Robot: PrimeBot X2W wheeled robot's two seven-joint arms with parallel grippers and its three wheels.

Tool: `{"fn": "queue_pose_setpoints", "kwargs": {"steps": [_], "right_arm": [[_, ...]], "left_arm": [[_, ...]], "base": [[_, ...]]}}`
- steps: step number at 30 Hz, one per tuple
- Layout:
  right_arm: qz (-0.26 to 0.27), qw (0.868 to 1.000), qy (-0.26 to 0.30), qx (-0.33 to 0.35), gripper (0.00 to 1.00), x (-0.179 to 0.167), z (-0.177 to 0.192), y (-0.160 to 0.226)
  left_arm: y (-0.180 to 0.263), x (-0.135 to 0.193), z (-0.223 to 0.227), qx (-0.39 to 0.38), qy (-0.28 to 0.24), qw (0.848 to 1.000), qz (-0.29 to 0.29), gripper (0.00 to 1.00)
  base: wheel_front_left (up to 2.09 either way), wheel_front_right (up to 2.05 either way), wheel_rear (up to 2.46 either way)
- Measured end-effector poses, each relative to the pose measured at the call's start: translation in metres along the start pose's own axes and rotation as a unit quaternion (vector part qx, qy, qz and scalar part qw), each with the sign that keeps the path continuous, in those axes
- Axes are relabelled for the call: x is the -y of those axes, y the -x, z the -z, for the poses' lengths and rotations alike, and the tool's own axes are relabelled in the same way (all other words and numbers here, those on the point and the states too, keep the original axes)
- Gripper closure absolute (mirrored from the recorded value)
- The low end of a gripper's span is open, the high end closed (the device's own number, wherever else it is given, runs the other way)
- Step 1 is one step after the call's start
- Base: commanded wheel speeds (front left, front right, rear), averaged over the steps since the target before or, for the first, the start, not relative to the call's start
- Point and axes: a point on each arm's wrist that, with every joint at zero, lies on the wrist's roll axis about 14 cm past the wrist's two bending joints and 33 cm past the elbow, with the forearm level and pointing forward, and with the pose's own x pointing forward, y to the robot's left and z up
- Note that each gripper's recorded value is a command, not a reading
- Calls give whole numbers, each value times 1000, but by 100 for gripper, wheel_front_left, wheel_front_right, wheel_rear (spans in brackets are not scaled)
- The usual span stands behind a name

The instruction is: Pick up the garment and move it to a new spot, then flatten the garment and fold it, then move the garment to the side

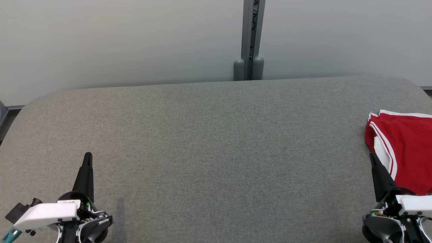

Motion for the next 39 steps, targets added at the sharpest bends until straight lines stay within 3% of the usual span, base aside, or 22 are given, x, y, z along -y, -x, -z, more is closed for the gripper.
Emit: {"fn": "queue_pose_setpoints", "kwargs": {"steps": [39], "right_arm": [[0,1000,0,0,100,0,0,0]], "left_arm": [[0,0,0,0,0,1000,0,100]], "base": [[0,0,0]]}}
